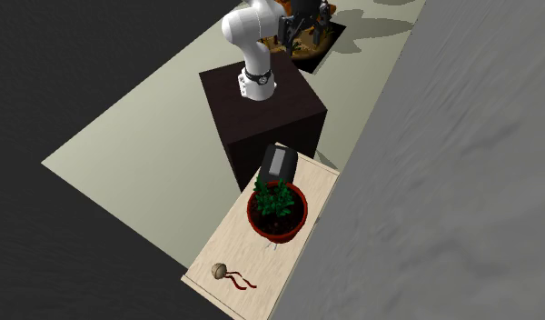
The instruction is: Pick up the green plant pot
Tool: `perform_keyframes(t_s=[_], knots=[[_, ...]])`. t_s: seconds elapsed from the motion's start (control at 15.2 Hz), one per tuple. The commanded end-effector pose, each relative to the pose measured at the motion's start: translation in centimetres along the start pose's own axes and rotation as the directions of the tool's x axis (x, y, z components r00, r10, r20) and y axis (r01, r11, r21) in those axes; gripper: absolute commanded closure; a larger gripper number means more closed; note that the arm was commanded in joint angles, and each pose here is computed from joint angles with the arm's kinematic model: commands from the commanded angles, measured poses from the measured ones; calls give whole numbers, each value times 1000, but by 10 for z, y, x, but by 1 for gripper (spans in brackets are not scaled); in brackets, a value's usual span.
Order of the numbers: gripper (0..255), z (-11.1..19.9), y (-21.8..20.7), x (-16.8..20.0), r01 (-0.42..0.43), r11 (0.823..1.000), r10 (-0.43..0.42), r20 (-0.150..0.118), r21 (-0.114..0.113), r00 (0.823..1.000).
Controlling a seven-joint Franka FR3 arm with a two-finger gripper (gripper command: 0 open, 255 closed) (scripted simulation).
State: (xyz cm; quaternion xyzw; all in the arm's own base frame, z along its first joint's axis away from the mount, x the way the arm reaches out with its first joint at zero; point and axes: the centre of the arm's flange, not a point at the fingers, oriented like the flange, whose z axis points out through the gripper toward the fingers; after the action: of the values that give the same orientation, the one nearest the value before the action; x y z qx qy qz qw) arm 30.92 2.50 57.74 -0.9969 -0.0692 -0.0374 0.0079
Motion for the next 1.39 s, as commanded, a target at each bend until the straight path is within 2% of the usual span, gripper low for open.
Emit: perform_keyframes(t_s=[0.0, 1.32], knots=[[0, 0, 0, 0, 0, 1000, 0, 0, 0, 1000], [0, 88, 187, 138, 137, 988, -143, -82, -76, 986]])
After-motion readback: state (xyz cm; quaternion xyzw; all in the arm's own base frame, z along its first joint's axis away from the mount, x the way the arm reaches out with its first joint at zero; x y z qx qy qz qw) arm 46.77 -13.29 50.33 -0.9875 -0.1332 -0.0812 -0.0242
